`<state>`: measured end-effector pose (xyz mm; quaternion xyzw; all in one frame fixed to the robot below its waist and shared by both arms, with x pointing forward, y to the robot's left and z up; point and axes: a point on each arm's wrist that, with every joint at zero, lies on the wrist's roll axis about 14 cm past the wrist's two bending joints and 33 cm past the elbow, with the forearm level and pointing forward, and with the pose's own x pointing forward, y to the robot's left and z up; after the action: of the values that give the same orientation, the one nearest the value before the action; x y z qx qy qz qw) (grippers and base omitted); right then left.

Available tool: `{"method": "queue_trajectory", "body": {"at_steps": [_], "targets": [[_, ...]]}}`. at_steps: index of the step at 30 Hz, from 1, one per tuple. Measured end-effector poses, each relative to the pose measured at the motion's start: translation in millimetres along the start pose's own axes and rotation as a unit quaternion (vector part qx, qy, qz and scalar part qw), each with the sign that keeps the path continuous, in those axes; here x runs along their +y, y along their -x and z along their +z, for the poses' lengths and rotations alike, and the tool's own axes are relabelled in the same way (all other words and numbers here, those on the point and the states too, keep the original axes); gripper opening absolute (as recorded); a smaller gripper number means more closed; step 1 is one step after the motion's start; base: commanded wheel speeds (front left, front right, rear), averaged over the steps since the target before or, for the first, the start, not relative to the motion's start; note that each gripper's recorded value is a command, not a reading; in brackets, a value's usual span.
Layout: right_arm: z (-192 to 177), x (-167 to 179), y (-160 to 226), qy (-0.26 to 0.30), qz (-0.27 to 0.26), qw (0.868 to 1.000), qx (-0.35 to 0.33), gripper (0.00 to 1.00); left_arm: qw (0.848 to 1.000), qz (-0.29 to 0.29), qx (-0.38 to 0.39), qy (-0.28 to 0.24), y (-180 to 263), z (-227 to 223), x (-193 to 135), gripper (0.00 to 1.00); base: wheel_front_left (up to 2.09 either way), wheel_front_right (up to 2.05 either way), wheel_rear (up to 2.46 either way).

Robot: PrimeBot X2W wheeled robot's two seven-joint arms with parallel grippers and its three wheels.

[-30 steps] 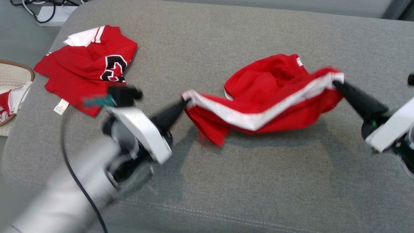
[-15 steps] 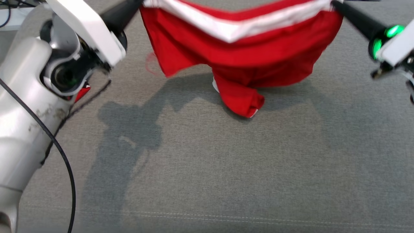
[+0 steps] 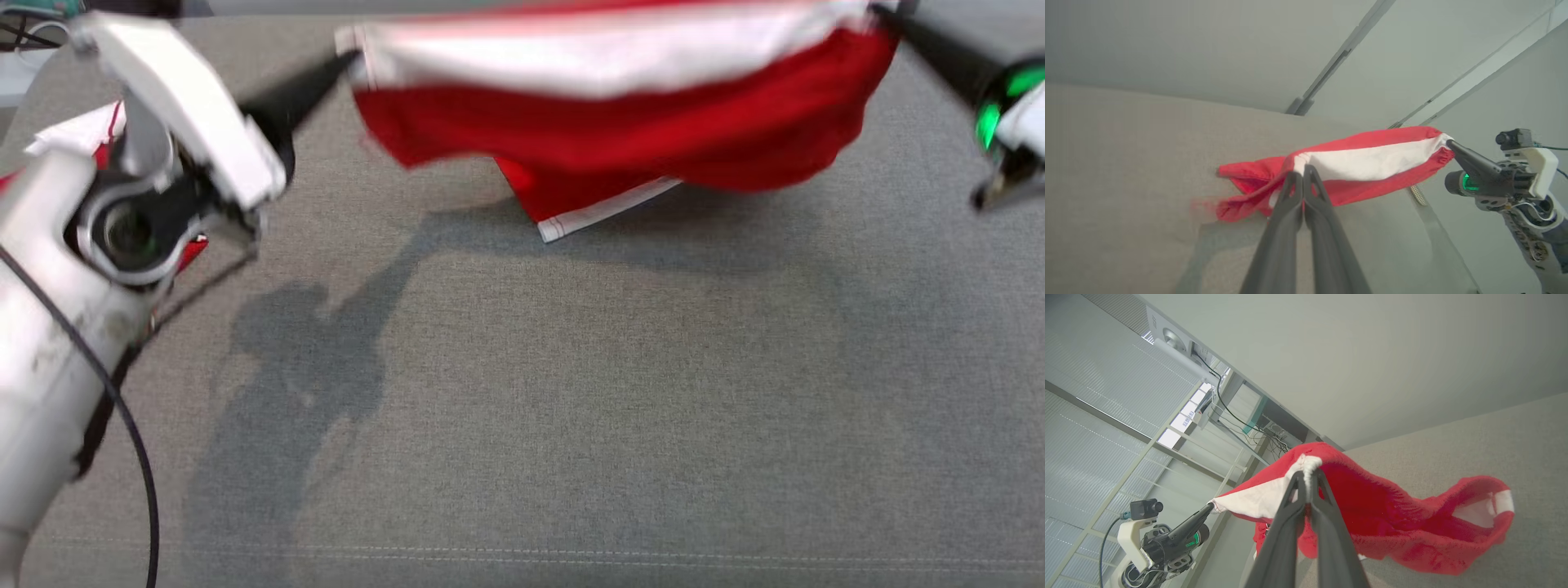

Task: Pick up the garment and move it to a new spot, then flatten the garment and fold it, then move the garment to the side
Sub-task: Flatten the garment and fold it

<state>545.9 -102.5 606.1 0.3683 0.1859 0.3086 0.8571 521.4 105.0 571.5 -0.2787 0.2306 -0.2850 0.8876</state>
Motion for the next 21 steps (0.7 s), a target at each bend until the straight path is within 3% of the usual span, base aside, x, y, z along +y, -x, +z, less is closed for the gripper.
{"method": "queue_trajectory", "body": {"at_steps": [6, 7, 8, 15, 21], "targets": [[-86, -22, 34, -0.018, -0.029, 0.985, 0.168, 0.0, 0.986, 0.005, 0.145, 0.08, 37, -80, 17, 0.0, 0.0, 0.0, 0.0], [-86, -22, 34, -0.018, -0.029, 0.985, 0.168, 0.0, 0.986, 0.005, 0.145, 0.08, 37, -80, 17, 0.0, 0.0, 0.0, 0.0], [-110, -24, 50, -0.021, -0.037, 0.975, 0.218, 0.0, 0.98, -0.003, 0.18, 0.087, 50, -95, 10, 0.0, 0.0, 0.0, 0.0], [-154, -20, 97, -0.003, -0.057, 0.948, 0.312, 0.0, 0.956, 0.001, 0.284, 0.075, 93, -133, -11, 0.0, 0.0, 0.0, 0.0], [-188, 11, 135, 0.005, -0.028, 0.929, 0.369, 0.0, 0.926, -0.013, 0.376, 0.035, 138, -169, -47, 0.0, 0.0, 0.0, 0.0]]}}
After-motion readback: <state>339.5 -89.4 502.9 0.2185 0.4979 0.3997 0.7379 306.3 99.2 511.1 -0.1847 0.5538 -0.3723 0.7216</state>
